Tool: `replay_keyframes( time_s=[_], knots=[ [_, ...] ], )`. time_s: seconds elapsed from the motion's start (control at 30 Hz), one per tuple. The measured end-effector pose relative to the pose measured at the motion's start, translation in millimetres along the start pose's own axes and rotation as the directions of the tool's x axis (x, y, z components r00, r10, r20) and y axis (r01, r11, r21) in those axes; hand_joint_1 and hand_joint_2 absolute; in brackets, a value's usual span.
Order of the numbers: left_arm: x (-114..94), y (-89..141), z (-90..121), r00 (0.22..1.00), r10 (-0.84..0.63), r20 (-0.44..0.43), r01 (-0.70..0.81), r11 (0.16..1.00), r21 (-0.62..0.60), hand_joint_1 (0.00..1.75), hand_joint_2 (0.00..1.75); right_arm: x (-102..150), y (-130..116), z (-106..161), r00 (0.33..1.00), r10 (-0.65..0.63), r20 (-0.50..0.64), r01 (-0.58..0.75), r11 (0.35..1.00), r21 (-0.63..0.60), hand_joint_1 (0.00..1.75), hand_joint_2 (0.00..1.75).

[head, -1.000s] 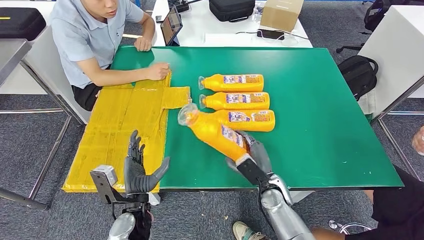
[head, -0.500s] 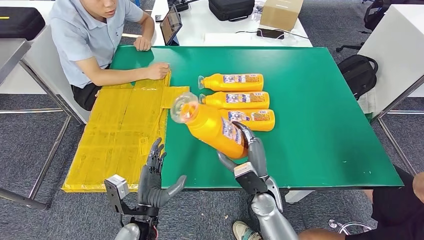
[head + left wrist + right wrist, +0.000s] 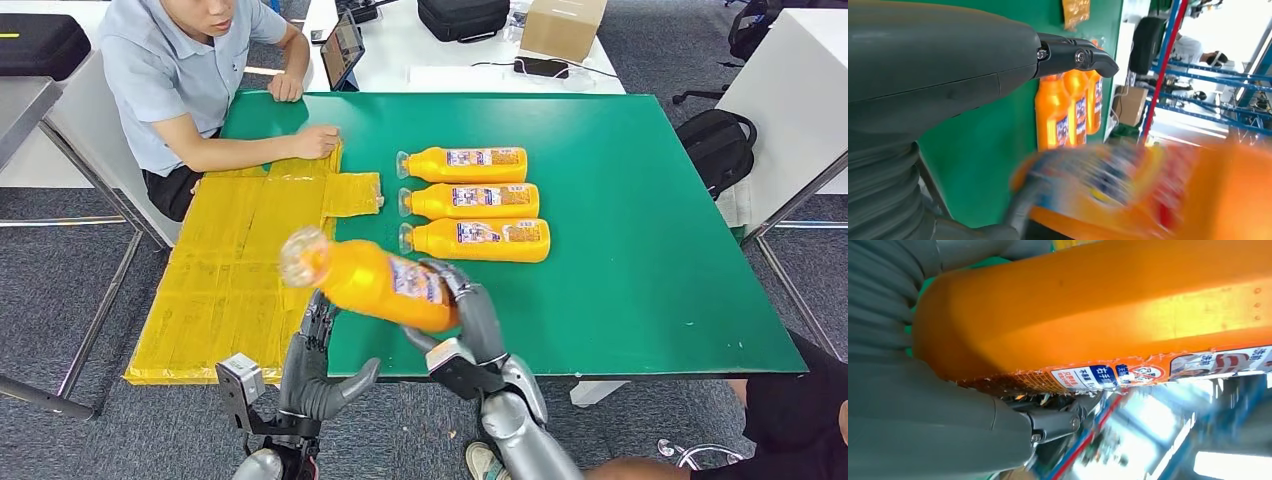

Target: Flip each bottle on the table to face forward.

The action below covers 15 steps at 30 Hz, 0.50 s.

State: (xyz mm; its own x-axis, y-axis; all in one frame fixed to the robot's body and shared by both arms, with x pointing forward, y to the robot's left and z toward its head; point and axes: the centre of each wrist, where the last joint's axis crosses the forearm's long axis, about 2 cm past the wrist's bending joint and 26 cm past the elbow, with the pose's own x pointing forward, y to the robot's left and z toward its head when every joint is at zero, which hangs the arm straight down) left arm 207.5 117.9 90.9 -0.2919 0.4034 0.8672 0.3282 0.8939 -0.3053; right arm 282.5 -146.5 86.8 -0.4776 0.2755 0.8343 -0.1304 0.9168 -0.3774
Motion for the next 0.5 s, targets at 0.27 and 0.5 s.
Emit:
replay_keyframes(
  time_s=[0.27, 0.5],
  knots=[
    [3.4, 0.1, -9.2, 0.999, 0.045, -0.011, -0.045, 0.999, 0.011, 0.0, 1.75, 9.8, 53.1, 4.6, 0.999, 0.043, -0.003, -0.041, 0.968, 0.247, 1.75, 1.75],
    [6.2, -0.1, -13.4, 0.993, 0.118, 0.003, -0.117, 0.99, 0.076, 0.0, 1.75, 14.8, 75.5, 4.1, 1.0, 0.006, -0.016, -0.001, 0.951, 0.309, 1.75, 1.75]
  ],
)
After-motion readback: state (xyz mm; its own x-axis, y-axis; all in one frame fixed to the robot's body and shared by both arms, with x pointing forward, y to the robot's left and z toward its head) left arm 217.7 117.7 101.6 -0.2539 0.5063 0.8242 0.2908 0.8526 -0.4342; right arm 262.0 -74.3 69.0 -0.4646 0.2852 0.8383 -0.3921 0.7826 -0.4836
